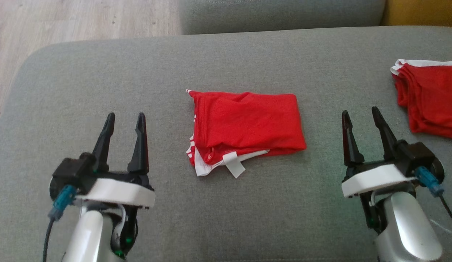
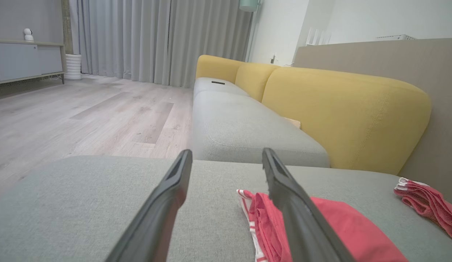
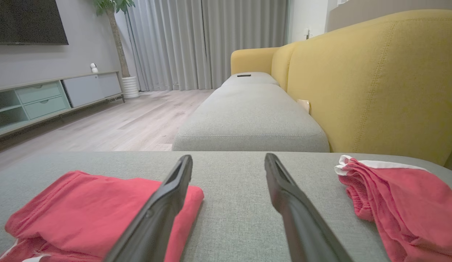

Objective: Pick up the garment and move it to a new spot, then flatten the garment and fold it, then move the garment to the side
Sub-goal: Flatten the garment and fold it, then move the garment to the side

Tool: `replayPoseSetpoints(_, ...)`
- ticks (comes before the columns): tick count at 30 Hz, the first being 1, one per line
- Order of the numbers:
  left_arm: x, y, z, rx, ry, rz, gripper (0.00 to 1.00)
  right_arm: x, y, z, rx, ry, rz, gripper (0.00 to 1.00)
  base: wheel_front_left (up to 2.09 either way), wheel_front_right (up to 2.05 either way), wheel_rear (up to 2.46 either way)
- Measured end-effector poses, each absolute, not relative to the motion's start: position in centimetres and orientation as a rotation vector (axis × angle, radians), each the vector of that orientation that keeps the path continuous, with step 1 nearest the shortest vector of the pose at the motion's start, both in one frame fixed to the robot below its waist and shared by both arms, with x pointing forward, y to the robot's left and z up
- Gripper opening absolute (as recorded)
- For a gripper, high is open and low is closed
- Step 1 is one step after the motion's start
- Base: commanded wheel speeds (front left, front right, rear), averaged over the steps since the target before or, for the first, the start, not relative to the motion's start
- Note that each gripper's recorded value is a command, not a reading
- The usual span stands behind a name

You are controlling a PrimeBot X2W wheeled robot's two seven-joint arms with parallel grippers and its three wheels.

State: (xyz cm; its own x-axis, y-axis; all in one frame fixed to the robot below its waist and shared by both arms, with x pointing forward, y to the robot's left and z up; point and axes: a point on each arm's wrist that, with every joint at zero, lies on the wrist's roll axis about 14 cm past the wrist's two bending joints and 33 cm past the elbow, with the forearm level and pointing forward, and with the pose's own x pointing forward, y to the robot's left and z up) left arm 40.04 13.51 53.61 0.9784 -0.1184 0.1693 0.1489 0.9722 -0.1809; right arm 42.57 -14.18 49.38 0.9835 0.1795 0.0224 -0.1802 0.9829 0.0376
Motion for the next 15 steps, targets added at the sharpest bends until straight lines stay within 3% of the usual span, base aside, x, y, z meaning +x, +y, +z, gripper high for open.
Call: replayPoseSetpoints(15, 38.9, 14.6, 52.7, -0.191, -0.133, -0.102, 1.0, 42.7, -12.6, 48.5, 0.047, 0.006, 0.218, 1.0, 0.0, 0.0, 0.0)
